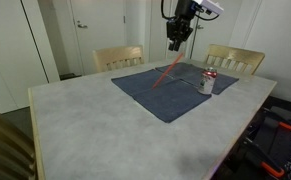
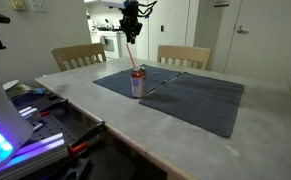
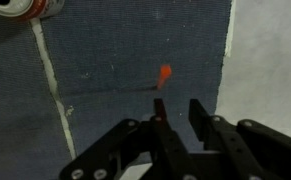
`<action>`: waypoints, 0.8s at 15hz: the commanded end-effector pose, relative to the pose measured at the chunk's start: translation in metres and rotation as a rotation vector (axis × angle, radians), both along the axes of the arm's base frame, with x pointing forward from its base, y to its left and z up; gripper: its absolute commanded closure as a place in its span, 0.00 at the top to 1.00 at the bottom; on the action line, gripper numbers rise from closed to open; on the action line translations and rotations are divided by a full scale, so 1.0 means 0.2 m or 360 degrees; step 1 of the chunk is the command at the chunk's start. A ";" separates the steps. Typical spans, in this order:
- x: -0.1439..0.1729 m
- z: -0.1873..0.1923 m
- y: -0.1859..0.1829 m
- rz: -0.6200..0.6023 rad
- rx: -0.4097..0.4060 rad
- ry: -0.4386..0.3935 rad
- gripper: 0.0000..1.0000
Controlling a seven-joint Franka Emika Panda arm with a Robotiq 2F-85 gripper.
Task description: Remove the straw from the can and put it on the table
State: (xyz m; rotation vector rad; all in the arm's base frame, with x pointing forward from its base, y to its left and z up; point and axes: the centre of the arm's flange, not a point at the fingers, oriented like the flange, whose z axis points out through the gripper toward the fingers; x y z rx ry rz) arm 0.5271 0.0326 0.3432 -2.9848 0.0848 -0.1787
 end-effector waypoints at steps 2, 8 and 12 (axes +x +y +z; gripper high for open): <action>-0.12 0.01 0.02 -0.0008 -0.0072 0.0032 0.70; -0.17 0.25 -0.02 0.0036 -0.0190 0.0069 1.00; -0.20 0.34 -0.05 0.0153 -0.0343 0.0213 1.00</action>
